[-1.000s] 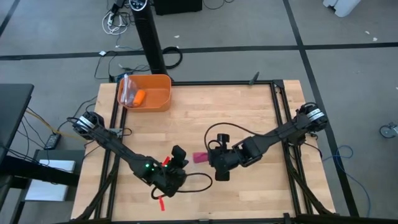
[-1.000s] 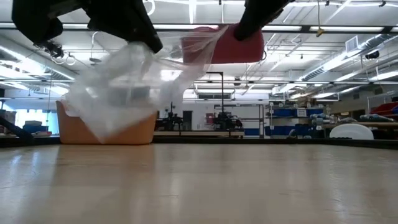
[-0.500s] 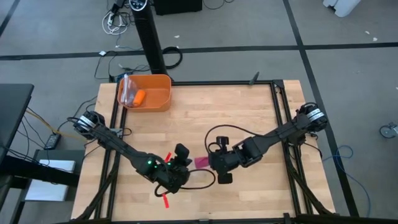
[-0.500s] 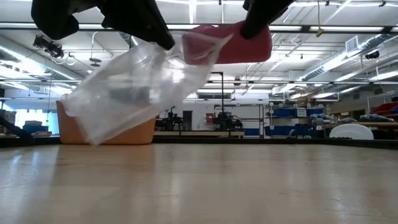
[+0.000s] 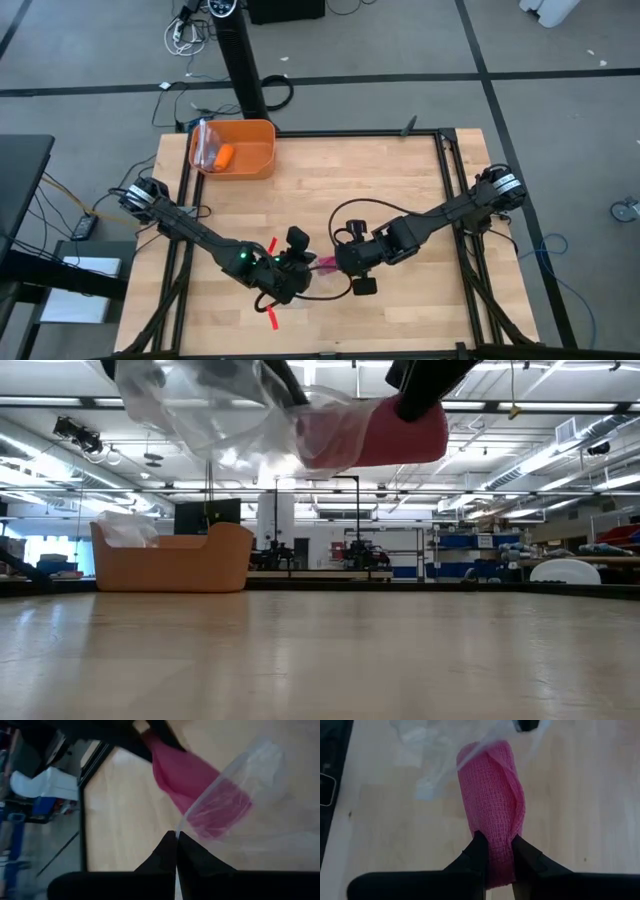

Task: Roll bandage
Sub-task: Put the pink bandage into the transparent zip bag

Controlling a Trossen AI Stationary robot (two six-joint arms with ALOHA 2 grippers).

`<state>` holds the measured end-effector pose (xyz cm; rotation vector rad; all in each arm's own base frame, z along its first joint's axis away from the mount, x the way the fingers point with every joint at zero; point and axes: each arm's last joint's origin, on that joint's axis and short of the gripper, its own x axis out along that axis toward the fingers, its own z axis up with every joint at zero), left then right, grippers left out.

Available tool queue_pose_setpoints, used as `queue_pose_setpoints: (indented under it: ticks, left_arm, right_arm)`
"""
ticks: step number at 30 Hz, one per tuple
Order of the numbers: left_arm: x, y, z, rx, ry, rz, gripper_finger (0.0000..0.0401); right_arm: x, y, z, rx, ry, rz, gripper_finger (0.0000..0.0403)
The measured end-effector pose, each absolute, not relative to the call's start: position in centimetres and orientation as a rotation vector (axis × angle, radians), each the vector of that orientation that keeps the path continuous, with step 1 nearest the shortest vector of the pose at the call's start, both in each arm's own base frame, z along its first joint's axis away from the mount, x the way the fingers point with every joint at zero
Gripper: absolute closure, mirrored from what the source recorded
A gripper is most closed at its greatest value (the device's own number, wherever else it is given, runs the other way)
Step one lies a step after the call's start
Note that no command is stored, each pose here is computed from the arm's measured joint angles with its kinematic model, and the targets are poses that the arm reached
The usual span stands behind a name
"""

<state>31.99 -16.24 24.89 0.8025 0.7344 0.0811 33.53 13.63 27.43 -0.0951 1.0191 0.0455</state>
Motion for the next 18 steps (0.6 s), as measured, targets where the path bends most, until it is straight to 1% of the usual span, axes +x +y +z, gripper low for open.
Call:
queue_pose_setpoints:
  ticks: [9, 14, 18]
  left_arm:
    - [32.52, -16.27, 25.24, 0.766, 0.689, 0.047, 0.0397]
    - [32.78, -16.47, 25.44, 0.735, 0.657, -0.003, 0.0396]
    - [32.82, -16.5, 25.46, 0.729, 0.653, -0.01, 0.0396]
  right_arm:
    - [33.92, 13.88, 27.67, -0.106, 0.976, 0.104, 0.0355]
    - [34.15, 14.07, 27.84, -0.125, 0.949, 0.159, 0.0355]
    - [34.33, 14.2, 27.97, -0.125, 0.925, 0.185, 0.0343]
